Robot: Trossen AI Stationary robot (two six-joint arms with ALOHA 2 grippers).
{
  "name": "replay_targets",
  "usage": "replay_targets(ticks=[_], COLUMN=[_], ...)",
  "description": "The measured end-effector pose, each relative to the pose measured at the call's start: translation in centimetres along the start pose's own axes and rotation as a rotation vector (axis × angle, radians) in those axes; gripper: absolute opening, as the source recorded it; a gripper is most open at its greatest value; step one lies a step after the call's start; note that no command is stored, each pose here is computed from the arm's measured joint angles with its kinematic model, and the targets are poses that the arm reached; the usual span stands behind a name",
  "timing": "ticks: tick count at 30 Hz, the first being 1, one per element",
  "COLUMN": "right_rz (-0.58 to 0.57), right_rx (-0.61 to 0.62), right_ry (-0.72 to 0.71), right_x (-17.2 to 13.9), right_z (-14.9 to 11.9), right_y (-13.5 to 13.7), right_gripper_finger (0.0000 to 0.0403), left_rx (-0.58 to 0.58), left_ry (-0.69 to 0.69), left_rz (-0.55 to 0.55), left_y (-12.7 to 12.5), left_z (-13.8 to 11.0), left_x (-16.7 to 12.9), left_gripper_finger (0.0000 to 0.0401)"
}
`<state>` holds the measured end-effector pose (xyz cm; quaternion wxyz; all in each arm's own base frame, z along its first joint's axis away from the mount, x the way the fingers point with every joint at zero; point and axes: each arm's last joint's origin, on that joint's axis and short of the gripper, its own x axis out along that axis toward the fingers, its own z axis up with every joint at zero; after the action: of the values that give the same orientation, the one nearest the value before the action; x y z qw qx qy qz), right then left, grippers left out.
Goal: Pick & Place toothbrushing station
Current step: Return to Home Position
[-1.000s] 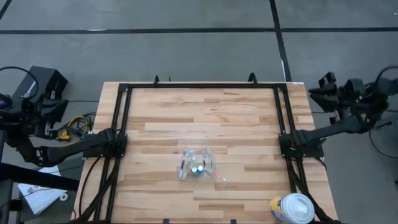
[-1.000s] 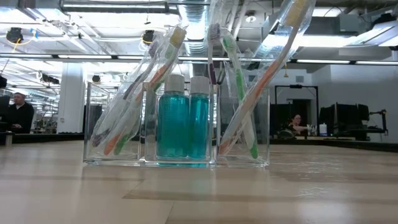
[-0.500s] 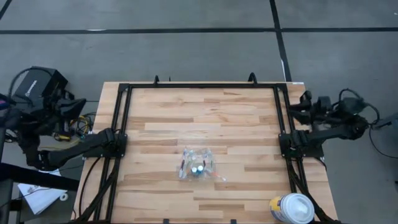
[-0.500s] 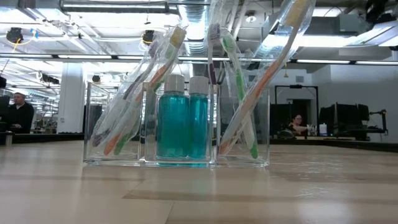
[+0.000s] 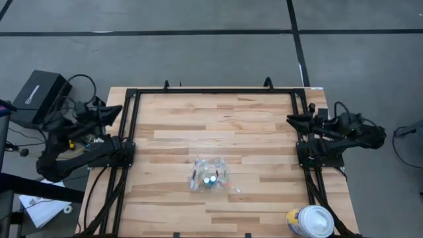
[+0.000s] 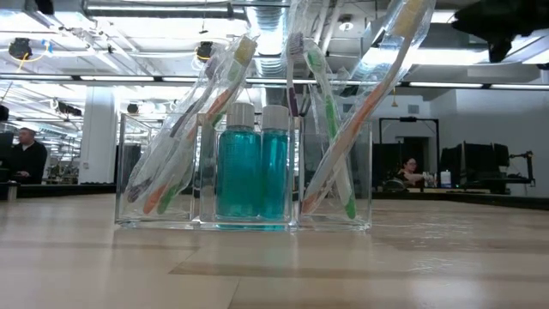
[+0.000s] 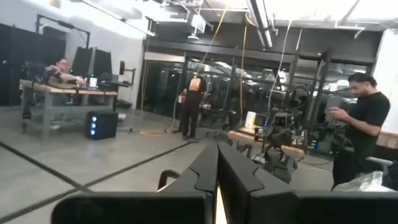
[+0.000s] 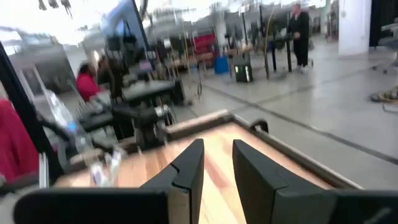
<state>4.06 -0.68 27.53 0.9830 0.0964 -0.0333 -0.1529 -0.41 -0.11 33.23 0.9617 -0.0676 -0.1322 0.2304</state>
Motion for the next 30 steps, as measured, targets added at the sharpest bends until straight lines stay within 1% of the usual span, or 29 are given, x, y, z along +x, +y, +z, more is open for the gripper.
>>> replay_targets(ticks=[3, 6, 8, 11, 15, 20, 24, 26, 28, 29, 30], right_rz=[0.011, 0.015, 0.017, 0.015, 0.017, 0.015, 0.0, -0.01, -0.016, -0.013, -0.011], right_rx=[0.012, 0.015, 0.024, 0.033, 0.034, 0.028, 0.088, 0.127, 0.165, 0.17, 0.151], right_ry=[-0.065, -0.092, -0.101, -0.077, -0.062, -0.038, 0.018, 0.053, 0.076, 0.065, 0.061], right_x=[0.7, 1.5, 1.8, 2.3, 2.6, 3.1, 3.7, 4.0, 4.2, 4.3, 4.3], right_z=[-0.5, -1.5, -2.0, -3.2, -4.1, -5.5, -7.8, -9.2, -10.5, -10.5, -10.5], right_y=[0.3, 0.5, 0.5, 0.6, 0.6, 0.6, 0.5, 0.4, 0.3, 0.3, 0.3], right_gripper_finger=[0.0077, 0.0077, 0.0077, 0.0077, 0.0077, 0.0077, 0.0077, 0.0077, 0.0077, 0.0077, 0.0077], left_rx=[-0.003, -0.002, -0.002, -0.043, -0.106, -0.156, -0.189, -0.209, -0.205, -0.194, -0.183], left_ry=[0.025, -0.028, -0.018, -0.047, -0.042, -0.029, 0.01, 0.054, 0.064, 0.065, 0.069], left_rz=[0.004, 0.002, 0.004, -0.003, -0.003, -0.006, -0.016, -0.006, -0.01, -0.01, -0.008], left_y=[0.3, 0.5, 0.8, 1.2, 1.8, 2.4, 2.7, 2.7, 2.6, 2.6, 2.6], left_z=[-1.5, -2.8, -4.5, -6.9, -10.3, -13.4, -16.0, -16.7, -16.8, -16.8, -16.8], left_x=[1.0, 2.3, 3.3, 4.6, 5.7, 6.2, 6.4, 6.4, 6.4, 6.4, 6.4], left_gripper_finger=[0.0002, 0.0002, 0.0002, 0.0002, 0.0002, 0.0002, 0.0002, 0.0002, 0.0002, 0.0002, 0.0002])
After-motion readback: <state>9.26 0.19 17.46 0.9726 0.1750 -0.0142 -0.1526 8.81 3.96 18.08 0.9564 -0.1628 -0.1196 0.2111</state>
